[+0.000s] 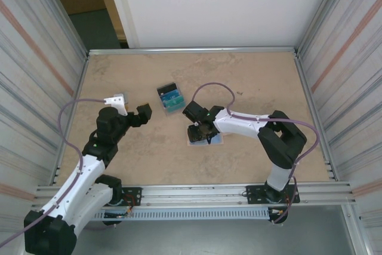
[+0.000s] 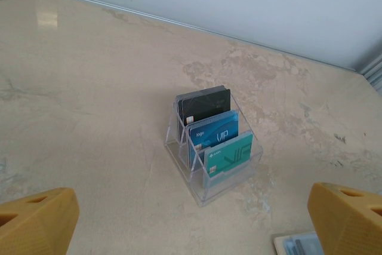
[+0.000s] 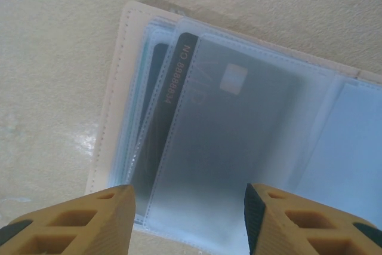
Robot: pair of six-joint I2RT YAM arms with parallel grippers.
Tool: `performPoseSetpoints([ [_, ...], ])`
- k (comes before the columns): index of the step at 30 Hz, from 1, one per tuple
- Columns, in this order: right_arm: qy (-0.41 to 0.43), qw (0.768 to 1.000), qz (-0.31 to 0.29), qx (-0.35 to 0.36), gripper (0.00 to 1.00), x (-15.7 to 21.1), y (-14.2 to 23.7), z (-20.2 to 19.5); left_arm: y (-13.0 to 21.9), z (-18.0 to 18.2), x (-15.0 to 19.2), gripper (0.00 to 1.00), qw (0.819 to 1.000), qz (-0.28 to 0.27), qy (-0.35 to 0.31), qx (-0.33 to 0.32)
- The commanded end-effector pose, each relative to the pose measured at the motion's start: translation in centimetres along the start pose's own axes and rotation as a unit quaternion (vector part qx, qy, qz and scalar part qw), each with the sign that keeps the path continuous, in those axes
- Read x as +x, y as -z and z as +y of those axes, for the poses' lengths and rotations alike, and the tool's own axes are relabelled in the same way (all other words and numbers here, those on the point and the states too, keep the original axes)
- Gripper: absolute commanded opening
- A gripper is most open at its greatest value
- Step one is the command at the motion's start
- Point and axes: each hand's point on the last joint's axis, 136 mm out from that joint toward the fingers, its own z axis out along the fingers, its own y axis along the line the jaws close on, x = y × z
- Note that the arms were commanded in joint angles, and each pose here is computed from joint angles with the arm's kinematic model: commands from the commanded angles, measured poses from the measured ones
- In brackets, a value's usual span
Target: Take the credit cards out of the card holder
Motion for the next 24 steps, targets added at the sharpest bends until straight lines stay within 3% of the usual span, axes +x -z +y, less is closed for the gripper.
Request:
performPoseSetpoints([
  [1,0.011,1.000,0.001,-0.001,0.52,-0.3,-0.1,0.6,-0.1,0.2,0.5,0.99,1.000,0.007,0.010,0.000],
  [12,0.006,1.000,0.030,0.005,0.55,1.0,-2.0,0.3,-0.9,0.1,0.9,0.99,1.000,0.026,0.009,-0.002],
  [24,-0.011,0.999,0.034,-0.010,0.37,1.6,-1.9,-0.6,-0.8,-0.6,0.5,0.99,1.000,0.027,0.002,0.014],
])
